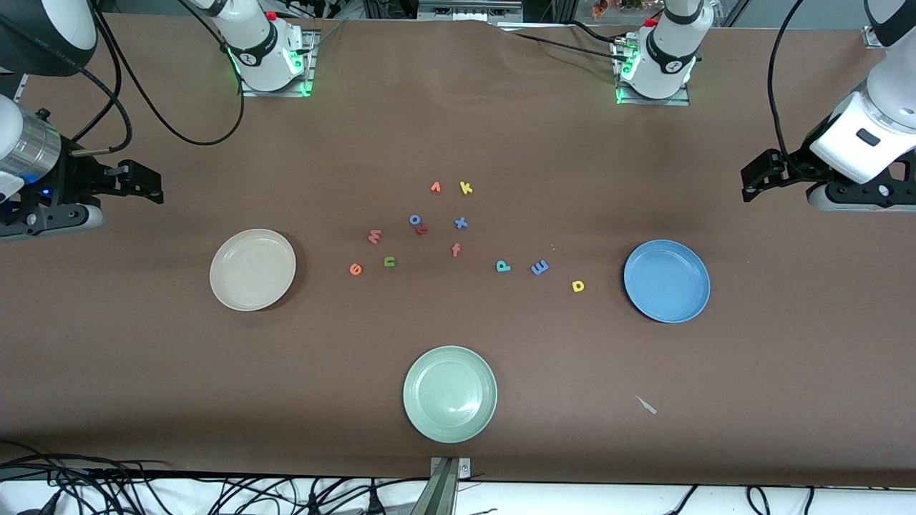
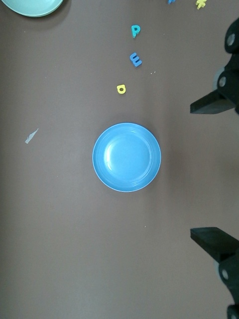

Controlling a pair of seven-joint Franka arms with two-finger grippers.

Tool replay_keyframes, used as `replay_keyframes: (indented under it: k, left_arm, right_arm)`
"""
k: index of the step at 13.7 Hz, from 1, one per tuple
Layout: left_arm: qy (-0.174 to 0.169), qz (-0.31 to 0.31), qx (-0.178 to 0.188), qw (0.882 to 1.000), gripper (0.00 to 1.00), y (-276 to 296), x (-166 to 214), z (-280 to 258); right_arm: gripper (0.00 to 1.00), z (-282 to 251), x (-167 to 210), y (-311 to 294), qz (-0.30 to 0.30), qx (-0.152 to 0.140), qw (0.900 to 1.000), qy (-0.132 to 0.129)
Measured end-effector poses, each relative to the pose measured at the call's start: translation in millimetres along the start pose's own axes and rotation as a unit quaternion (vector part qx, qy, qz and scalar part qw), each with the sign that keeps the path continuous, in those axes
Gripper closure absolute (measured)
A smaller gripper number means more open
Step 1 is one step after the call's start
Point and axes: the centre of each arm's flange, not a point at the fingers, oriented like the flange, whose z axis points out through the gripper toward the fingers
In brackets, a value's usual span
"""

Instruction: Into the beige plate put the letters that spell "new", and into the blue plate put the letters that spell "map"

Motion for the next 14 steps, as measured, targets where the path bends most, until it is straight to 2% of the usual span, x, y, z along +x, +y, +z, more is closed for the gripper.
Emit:
replay_keyframes:
  k: [14]
  left_arm:
    - [-0.002,0.000,0.000,1.000,0.00,0.0,-0.4,0.4]
  right_arm:
    - [0.00,9.3,1.6,-0.8,-0.002,0.001,1.000,-0.009]
